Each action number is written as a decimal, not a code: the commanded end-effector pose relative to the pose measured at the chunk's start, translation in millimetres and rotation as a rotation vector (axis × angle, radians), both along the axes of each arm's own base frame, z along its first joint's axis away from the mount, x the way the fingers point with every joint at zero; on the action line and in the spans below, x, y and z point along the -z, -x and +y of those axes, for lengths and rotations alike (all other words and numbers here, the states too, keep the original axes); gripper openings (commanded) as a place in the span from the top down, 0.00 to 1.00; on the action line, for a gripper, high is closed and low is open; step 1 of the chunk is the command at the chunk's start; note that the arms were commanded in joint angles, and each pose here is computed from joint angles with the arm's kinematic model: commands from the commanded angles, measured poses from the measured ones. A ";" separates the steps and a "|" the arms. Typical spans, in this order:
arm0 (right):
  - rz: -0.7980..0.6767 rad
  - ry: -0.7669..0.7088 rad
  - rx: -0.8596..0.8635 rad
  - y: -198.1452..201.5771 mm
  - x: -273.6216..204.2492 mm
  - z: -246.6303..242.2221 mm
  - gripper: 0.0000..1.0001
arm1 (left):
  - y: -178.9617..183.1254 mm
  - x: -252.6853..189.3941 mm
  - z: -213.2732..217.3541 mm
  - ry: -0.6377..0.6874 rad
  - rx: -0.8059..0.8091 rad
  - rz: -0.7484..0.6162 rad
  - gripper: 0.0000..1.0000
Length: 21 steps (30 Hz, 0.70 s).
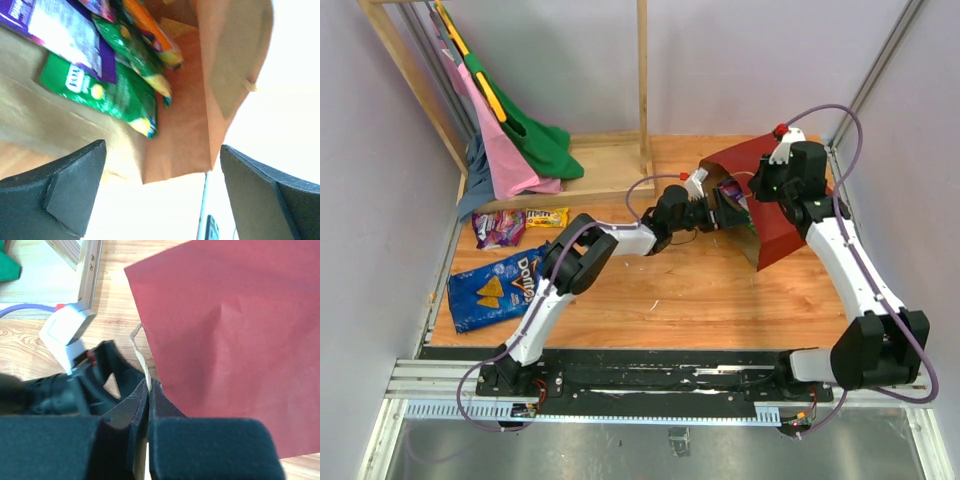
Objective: Take the snacks out of the paper bag
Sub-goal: Adjust the paper bag at the center of the board.
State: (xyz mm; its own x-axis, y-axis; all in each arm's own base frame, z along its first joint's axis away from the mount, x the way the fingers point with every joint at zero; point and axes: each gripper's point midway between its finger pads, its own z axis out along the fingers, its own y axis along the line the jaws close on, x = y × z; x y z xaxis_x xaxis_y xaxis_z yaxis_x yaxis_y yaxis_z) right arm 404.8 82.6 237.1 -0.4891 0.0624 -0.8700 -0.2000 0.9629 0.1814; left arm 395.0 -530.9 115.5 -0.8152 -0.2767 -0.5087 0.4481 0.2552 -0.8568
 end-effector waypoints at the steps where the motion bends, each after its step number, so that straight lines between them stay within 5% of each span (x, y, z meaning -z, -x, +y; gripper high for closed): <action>1: -0.034 -0.032 0.005 18.9 -17.8 -1.7 0.98 | 29.5 -94.6 25.5 0.167 -0.022 -0.205 0.00; 13: 0.001 -0.076 -0.070 46.2 -18.1 12.4 0.94 | 42.5 -83.4 123.2 0.081 -0.337 -0.288 0.00; 21: 0.129 -0.080 -0.126 52.3 18.1 23.4 0.99 | 9.4 -36.2 142.3 -0.045 -0.570 -0.089 0.00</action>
